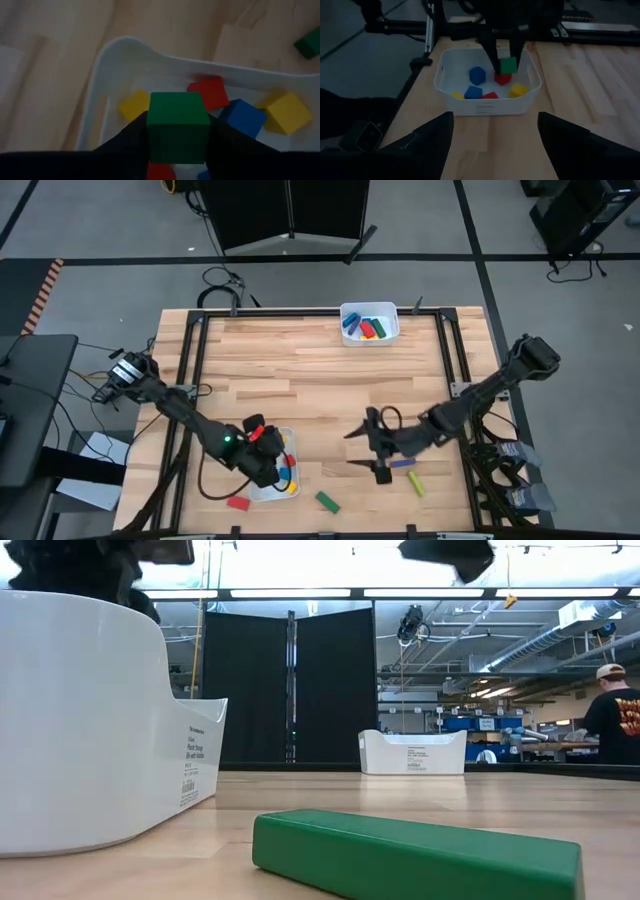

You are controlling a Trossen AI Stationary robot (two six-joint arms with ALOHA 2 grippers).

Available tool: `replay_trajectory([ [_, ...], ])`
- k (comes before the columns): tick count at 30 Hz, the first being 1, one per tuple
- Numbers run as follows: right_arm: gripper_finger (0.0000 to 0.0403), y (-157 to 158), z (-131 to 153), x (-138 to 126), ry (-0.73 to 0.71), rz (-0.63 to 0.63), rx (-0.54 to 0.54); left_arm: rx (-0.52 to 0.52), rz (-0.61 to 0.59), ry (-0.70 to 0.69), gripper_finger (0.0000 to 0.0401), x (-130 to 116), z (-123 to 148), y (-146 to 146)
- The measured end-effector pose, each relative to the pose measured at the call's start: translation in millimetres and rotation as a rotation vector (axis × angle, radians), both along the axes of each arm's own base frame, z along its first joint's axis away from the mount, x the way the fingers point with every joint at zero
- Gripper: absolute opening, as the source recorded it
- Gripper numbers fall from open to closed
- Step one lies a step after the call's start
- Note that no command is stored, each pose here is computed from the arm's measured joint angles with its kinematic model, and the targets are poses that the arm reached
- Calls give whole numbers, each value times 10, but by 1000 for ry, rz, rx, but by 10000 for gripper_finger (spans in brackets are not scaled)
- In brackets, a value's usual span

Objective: Sort blocks by size
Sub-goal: Put the green small block into the bottom white bin, then put the green large block into the top white bin

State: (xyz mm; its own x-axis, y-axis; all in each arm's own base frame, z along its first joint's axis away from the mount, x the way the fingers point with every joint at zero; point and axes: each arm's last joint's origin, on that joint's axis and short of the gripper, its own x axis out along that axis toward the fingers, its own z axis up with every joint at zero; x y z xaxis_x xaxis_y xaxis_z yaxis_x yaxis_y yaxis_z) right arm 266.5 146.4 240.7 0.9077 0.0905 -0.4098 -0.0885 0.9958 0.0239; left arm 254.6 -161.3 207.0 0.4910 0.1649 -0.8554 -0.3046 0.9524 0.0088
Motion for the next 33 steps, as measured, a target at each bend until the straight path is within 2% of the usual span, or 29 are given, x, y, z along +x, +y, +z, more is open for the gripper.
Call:
replay_trajectory([
  [7, 301, 277, 6, -188, -17, -41, 75, -33, -48, -53, 308, 28, -44, -44],
  [9, 302, 318, 3, -215, -20, -51, 100, -49, -56, -76, 340, 37, -27, -77],
  [12, 301, 415, -85, -194, -15, -51, 133, -66, -72, -109, 362, 42, 68, -162],
  [15, 302, 564, -246, -89, 11, -41, 141, -48, -89, -183, 363, 20, 216, -306],
  [20, 303, 878, -437, 161, 65, -25, 101, -4, -115, -271, 341, -110, 471, -555],
  [26, 306, 1196, -611, 475, 160, -49, 61, -19, -105, -267, 306, -377, 593, -766],
  [33, 307, 1421, -914, 679, 306, -114, 7, -52, -164, -232, 275, -722, 571, -982],
])
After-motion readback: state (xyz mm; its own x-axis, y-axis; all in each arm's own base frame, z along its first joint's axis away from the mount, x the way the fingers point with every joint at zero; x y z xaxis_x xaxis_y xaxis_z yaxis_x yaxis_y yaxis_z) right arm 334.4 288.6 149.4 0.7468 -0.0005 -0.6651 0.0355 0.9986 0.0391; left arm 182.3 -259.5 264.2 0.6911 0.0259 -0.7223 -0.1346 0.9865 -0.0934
